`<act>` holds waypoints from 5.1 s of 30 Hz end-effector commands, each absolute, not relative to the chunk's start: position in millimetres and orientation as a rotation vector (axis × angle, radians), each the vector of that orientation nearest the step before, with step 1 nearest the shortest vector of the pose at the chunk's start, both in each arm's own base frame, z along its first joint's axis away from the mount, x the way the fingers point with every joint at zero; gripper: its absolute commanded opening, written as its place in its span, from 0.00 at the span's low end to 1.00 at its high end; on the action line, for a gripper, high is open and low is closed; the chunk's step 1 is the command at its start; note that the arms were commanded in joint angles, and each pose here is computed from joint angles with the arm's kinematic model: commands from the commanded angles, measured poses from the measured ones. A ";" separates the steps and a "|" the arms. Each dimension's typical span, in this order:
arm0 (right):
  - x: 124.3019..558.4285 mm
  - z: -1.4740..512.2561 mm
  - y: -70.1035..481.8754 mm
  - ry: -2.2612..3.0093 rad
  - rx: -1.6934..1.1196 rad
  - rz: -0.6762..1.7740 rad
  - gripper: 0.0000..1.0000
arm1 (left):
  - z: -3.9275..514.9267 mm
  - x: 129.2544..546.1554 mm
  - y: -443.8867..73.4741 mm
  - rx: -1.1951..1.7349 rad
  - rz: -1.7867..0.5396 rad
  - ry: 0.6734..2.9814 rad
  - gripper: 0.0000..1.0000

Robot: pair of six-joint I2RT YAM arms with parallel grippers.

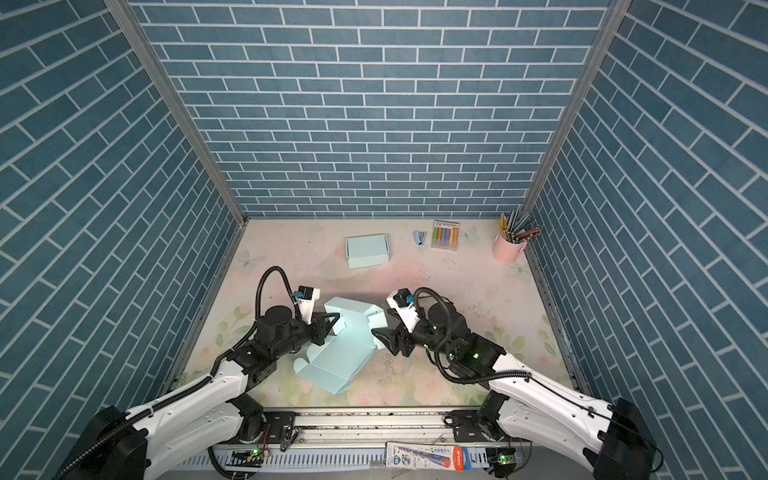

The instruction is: Fold the paper box

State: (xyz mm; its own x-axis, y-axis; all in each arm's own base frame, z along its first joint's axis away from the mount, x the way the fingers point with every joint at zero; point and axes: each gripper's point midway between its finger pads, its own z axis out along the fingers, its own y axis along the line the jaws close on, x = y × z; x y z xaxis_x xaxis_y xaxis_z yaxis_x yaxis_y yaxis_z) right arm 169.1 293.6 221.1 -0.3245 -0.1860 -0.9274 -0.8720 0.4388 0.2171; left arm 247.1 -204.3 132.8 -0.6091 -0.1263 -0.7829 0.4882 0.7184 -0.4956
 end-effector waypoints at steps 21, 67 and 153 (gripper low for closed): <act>202.3 202.1 306.0 1.920 -0.825 0.730 0.49 | 130.2 263.3 -200.5 0.206 -0.843 2.068 0.00; 173.0 210.9 333.7 1.950 -0.765 0.752 0.67 | 90.6 261.6 -156.5 -0.123 -0.457 2.122 0.00; 279.6 153.7 276.9 1.981 -0.506 -0.549 0.06 | 134.7 271.0 -207.3 -0.216 -0.586 2.043 0.00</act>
